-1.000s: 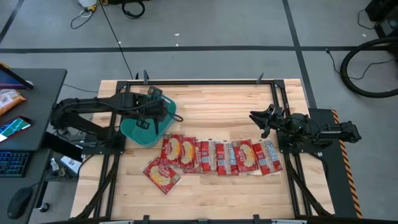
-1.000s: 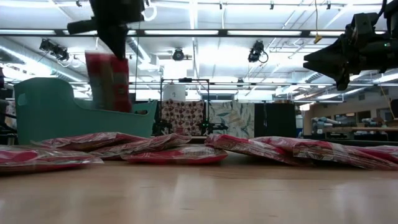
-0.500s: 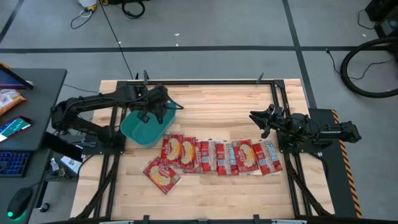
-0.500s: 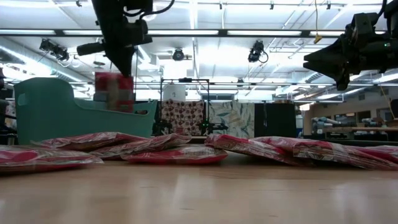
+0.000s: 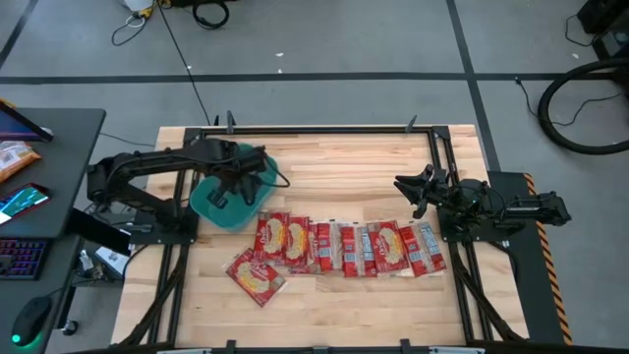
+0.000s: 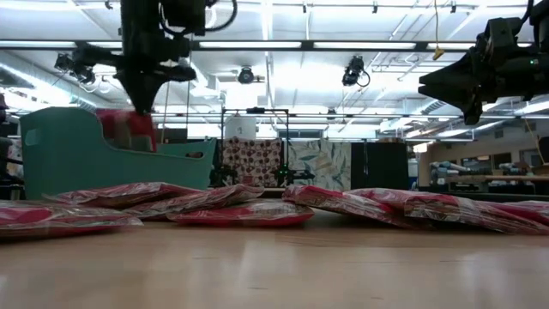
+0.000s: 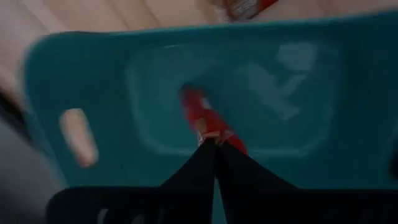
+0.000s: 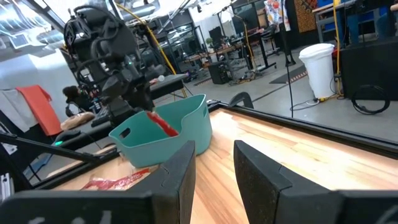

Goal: Sort popcorn bags into baskets
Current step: Put the red popcorn bag into the green bin

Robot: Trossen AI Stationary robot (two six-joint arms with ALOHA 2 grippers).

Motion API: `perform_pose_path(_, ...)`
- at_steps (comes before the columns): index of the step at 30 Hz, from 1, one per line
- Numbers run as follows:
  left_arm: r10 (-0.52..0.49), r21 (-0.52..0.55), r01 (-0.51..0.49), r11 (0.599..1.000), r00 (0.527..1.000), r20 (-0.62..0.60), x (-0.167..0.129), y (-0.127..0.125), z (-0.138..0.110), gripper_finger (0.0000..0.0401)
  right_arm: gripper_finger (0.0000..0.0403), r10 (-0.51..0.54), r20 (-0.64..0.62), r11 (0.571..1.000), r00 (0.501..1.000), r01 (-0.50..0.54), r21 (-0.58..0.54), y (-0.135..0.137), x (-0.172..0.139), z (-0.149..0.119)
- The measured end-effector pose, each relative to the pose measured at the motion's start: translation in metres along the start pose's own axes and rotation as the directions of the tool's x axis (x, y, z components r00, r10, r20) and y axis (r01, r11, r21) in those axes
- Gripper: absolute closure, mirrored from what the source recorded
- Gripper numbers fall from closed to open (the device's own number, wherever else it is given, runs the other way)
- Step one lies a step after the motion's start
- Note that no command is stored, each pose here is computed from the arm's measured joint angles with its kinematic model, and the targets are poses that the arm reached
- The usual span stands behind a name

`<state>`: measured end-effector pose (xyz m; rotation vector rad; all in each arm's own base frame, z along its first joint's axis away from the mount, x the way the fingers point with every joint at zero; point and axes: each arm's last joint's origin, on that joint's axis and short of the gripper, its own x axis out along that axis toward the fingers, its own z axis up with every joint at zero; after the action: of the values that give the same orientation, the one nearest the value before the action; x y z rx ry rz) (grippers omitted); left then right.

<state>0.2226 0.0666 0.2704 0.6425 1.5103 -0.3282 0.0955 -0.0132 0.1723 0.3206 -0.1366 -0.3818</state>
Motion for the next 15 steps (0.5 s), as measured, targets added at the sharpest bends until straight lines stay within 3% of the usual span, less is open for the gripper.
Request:
perform_pose_path(4,-0.043,-0.064,0.042,0.997,0.999,-0.015,0.004,-0.002,0.003,0.0363,0.0288,0.0,0.0,1.0,1.0,0.0,0.0,0.0,0.0,0.0)
perform_pose_path(9,-0.056,-0.133,0.053,0.99,0.998,-0.02,0.004,-0.006,0.008,0.0315,0.0288,-0.001,0.0,1.0,1.0,0.001,0.0,0.0,0.0,0.0)
perform_pose_path(15,-0.062,-0.271,0.06,0.961,0.998,0.002,0.001,-0.015,0.016,0.0273,0.0288,-0.001,0.0,1.0,1.0,0.001,0.0,0.0,0.0,0.0)
